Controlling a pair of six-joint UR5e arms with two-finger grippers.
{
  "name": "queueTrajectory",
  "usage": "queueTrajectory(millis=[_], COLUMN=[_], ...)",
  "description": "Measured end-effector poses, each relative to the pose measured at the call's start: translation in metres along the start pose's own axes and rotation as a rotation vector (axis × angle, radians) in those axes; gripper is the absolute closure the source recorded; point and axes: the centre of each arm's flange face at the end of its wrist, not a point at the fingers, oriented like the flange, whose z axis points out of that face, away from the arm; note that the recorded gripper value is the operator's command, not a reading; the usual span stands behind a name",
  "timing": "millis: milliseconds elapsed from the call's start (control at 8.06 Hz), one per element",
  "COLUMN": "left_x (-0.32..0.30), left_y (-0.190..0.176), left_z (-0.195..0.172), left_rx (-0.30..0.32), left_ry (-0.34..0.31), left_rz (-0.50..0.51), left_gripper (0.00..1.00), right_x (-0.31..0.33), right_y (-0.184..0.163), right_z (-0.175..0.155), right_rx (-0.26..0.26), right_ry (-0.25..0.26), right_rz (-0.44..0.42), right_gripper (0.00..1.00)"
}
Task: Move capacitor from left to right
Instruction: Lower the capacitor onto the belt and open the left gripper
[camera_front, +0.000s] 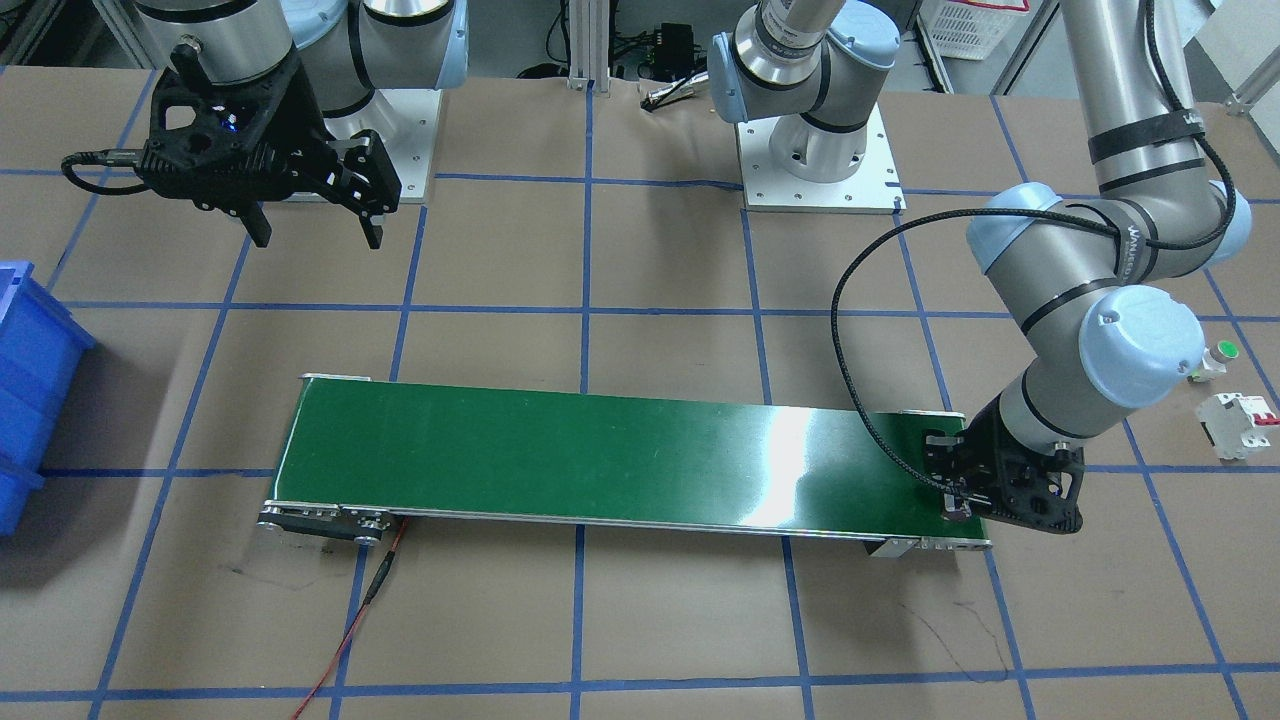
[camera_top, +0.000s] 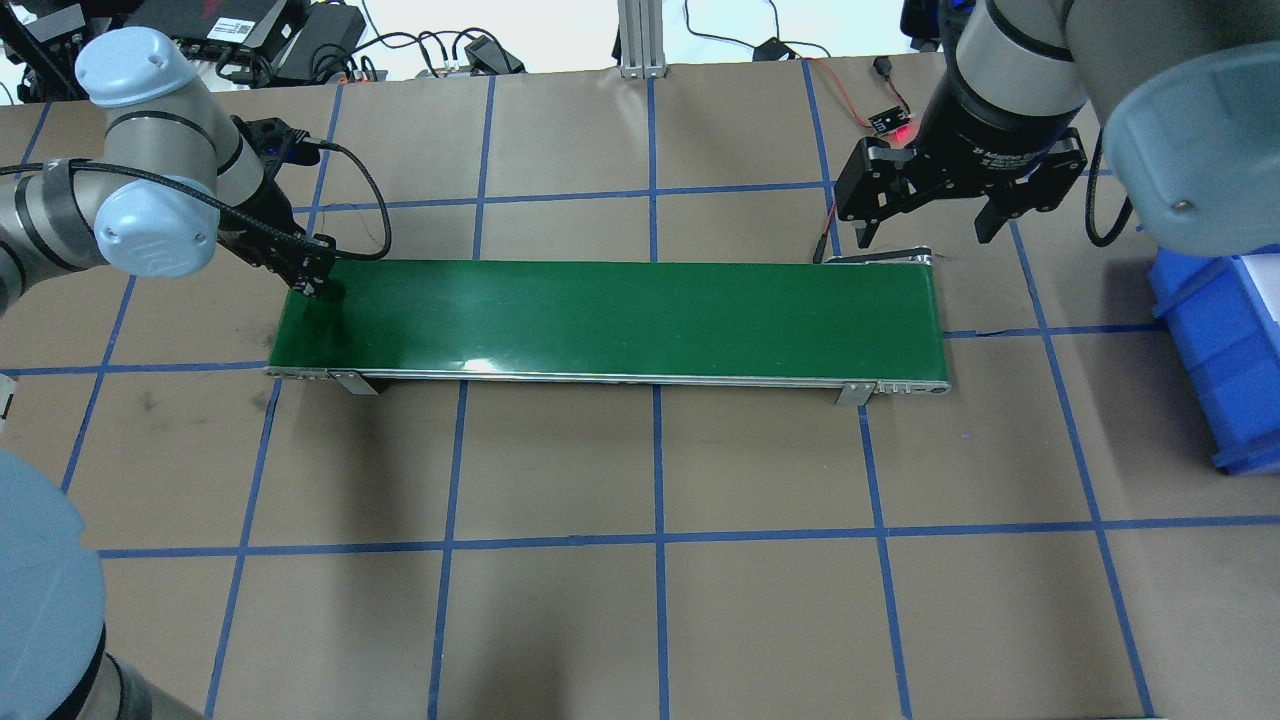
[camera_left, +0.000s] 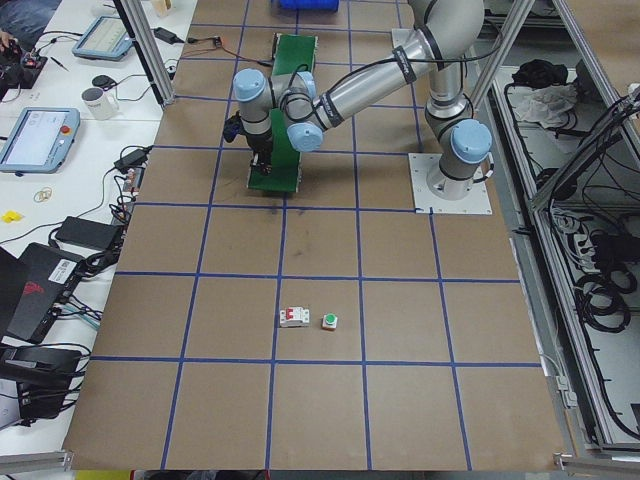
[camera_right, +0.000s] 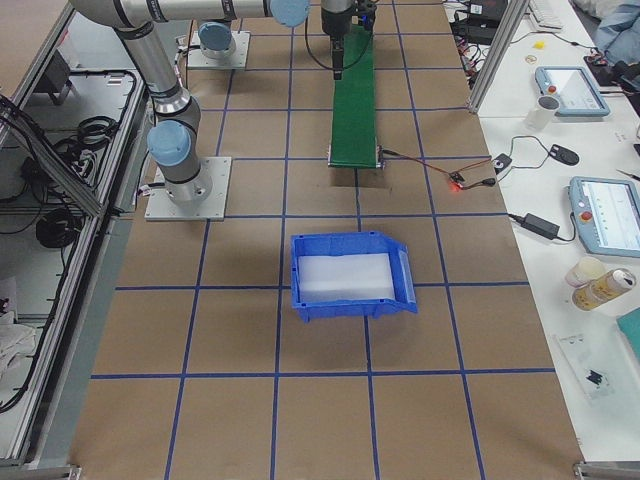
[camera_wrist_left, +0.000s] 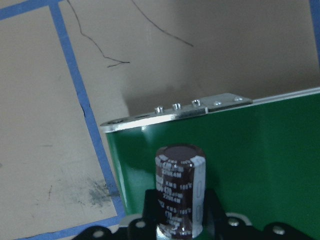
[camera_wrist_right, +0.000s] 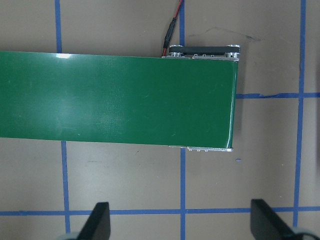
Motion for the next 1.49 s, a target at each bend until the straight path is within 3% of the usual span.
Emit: queueTrajectory(millis=[248,496,620,1117,1489], left_x=[0.001,0.014,0.024,0.063,0.096], left_y=[0.004,0.020,0.030,0.104,0.123], left_z=[-0.004,-0.021,-0.043,-0.159,-0.194], left_rx=[-0.016,-0.110,-0.116,-0.102,-0.040], left_ry=[0.004,0.028,0.026,0.019,0.055], left_rz=[-0.020,-0.164,-0.225,-0.281,-0.254], left_gripper=[0.00,0.00,0.00,0.00,0.00], right_x=[0.000,0.000,0.000,0.000,-0.002], right_y=[0.000,0.000,0.000,-0.001,-0.025], right_z=[0.000,0.000,0.000,0.002,0.042], right_rx=[0.000,-0.001,-0.001,-0.003,-0.058], right_ry=[0.000,-0.001,-0.001,0.000,-0.003], right_rz=[0.000,0.000,0.000,0.000,0.003], right_gripper=[0.00,0.00,0.00,0.00,0.00])
